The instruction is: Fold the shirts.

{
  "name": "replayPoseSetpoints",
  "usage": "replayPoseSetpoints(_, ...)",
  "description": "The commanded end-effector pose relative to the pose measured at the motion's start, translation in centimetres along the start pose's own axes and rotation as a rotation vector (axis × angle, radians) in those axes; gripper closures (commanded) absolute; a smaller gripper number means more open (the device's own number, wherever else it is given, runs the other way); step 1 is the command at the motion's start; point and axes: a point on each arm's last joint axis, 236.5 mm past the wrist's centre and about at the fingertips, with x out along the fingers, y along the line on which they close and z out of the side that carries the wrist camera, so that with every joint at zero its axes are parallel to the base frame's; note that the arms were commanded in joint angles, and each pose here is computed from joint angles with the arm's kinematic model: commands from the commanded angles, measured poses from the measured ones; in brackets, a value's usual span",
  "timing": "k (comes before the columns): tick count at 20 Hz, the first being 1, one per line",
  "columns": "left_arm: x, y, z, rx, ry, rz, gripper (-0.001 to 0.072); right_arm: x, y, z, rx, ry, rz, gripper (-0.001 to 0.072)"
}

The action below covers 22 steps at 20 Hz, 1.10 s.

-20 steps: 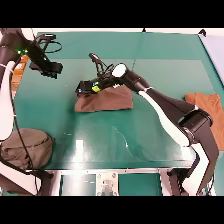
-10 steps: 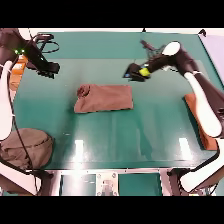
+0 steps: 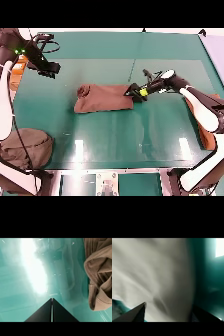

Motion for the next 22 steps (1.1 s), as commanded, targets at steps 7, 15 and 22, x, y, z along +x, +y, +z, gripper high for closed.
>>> replayPoseSetpoints(7,-0.1,-0.1,-0.2,0.0,0.007,-0.004,0.0683,-6.9,10.4,3.8,-0.193,-0.125,0.181,0.0692)
replayPoseSetpoints(15,-0.1,-0.7,-0.1,0.001,0.004,-0.03,0.0683,-40.6,11.8,7.0,-0.163,-0.756,0.171,0.0693)
replayPoseSetpoints(22,-0.1,-1.3,0.0,-0.002,-0.002,-0.056,0.0683,-54.3,-7.1,4.1,0.153,-1.013,-0.099,0.0693)
